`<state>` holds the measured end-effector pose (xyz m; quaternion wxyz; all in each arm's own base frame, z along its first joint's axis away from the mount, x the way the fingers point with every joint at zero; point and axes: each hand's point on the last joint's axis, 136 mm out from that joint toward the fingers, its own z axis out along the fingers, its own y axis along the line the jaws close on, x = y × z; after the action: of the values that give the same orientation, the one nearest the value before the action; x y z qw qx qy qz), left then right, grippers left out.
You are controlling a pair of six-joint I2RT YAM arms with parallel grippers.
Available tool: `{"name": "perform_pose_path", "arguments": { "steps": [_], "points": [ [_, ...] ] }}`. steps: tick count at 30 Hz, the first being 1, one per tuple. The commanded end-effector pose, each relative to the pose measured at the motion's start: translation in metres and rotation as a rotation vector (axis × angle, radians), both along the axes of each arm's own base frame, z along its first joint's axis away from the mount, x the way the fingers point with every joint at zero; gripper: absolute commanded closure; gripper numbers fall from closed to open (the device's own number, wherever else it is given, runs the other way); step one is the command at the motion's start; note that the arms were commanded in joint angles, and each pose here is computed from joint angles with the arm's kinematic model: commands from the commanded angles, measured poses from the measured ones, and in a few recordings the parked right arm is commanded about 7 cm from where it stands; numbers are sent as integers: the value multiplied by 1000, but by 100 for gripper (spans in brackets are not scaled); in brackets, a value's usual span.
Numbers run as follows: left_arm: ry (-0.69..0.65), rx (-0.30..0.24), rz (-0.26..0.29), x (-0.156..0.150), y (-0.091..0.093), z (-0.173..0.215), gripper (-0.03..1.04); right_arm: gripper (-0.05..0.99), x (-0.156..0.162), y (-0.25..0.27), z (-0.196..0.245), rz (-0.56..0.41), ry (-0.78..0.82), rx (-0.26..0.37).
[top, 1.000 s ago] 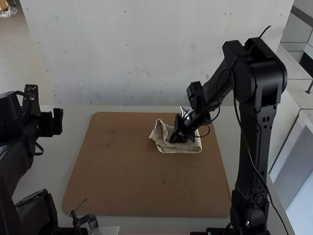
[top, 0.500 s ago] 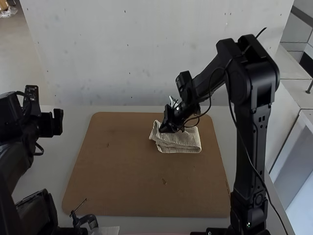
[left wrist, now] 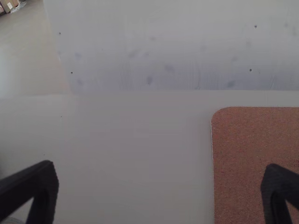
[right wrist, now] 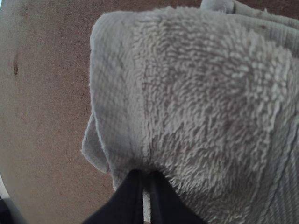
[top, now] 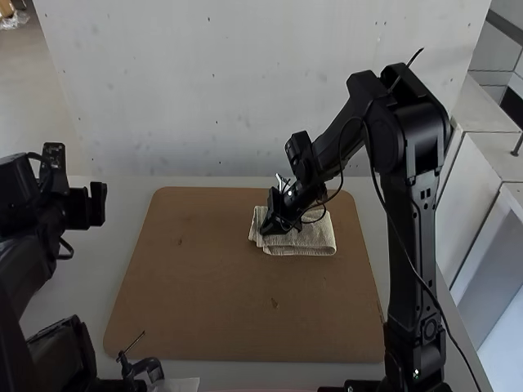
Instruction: Fold the towel.
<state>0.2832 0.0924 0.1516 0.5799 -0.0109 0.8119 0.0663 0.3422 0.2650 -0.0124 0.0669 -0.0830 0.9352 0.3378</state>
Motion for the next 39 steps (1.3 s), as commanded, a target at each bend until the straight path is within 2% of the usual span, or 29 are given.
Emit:
{"name": "perform_pose_path", "arguments": {
  "steps": [1,2,3,6,7,9,11,13,16,19,21,24,25,27,28,30,32,34,35,36,37,39],
  "points": [
    [3,-16,-4,-2,-1,-6,4,91,-2,4,-4,-3,20,5],
    [2,-15,-4,-2,-1,-6,4,89,-2,3,-1,-8,20,8],
    [1,-14,-4,-2,-1,-5,4,80,-1,4,8,-12,5,18],
    [-1,-20,0,-2,-1,-5,4,21,4,5,46,-30,-53,55],
    [-2,-29,3,-2,-1,-5,4,14,4,4,60,-34,-73,66],
    [-15,-34,1,-1,-2,0,4,8,5,-3,82,-50,-101,78],
    [-36,-40,-3,-1,-5,8,5,-1,3,-11,113,-64,-154,101],
    [-60,-44,-8,0,-9,16,5,-2,10,-31,152,-124,-238,138],
    [-91,-83,-16,2,-15,28,5,-2,28,-88,214,-297,-412,160],
    [-108,-108,-26,5,-22,35,5,-2,41,-155,244,-508,-604,105],
    [-115,-137,-32,7,-28,37,5,-2,41,-203,244,-641,-685,64],
    [-145,-156,-31,6,-33,40,5,-2,26,-260,230,-786,-770,7],
    [-194,-165,-24,5,-33,47,5,-2,20,-274,224,-809,-791,-23],
    [-316,-111,11,-3,-28,63,5,-2,5,-294,217,-846,-846,-70],
    [-349,-103,15,-8,-29,66,5,-2,-3,-299,217,-848,-891,-101],
    [-381,-145,6,-12,-37,67,5,-2,-15,-305,221,-862,-956,-143],
    [-398,-182,-25,-11,-49,67,5,-2,-27,-307,228,-856,-1026,-184],
    [-459,-166,-98,-10,-67,76,3,-2,-41,-309,235,-863,-1098,-225],
    [-460,-175,-112,-10,-71,75,4,-2,-46,-310,237,-867,-1130,-239],
    [-443,-220,-149,-8,-80,71,3,-2,-53,-310,239,-865,-1178,-264],
    [-423,-221,-171,-8,-86,64,3,-2,-59,-311,241,-871,-1212,-280],
    [-404,-183,-213,-8,-97,56,3,-2,-69,-310,244,-868,-1270,-295]
  ]
}}
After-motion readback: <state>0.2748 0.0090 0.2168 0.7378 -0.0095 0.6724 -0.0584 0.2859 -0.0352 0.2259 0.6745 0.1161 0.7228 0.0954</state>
